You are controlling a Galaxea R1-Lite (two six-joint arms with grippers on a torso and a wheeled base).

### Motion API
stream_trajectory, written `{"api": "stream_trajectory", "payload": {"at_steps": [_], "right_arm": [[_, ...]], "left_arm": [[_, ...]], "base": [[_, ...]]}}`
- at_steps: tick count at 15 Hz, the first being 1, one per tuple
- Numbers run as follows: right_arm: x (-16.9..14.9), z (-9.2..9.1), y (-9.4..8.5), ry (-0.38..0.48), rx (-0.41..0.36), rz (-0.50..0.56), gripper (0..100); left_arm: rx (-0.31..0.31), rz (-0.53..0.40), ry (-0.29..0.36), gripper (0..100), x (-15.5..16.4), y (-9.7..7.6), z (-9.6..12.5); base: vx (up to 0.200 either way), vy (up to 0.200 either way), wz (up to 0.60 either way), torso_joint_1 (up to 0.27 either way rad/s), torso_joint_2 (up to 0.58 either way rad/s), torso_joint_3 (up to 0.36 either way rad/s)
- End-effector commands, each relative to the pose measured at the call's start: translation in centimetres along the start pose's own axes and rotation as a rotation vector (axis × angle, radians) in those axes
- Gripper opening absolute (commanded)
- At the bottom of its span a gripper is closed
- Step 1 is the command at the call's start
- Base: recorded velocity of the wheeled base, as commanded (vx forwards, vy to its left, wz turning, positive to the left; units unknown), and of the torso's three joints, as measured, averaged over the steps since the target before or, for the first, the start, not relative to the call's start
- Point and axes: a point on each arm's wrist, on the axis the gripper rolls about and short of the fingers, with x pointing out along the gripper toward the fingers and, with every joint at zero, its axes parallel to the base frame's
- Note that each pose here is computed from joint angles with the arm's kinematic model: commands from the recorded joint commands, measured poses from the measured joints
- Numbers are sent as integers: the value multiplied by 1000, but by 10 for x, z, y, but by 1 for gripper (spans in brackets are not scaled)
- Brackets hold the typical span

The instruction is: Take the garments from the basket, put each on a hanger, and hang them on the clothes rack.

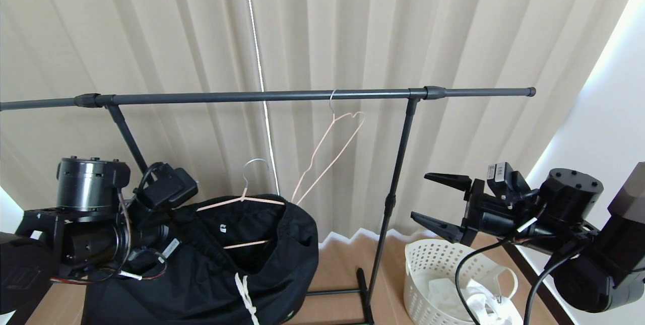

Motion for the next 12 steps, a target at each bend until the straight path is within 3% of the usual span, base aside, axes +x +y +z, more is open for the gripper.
{"api": "stream_trajectory", "payload": {"at_steps": [1, 8, 12], "right_arm": [[0, 1, 0, -1, -3, 1, 100], [0, 0, 0, 0, -2, 1, 100], [1, -3, 0, 5, 5, 2, 100]], "left_arm": [[8, 4, 63, 0, 24, -8, -6], [-3, 46, 120, 0, 43, -9, -14], [-61, 106, 80, 0, 55, -1, -6]], "base": [[0, 0, 0, 0, 0, 0], [0, 0, 0, 0, 0, 0], [0, 0, 0, 0, 0, 0]]}}
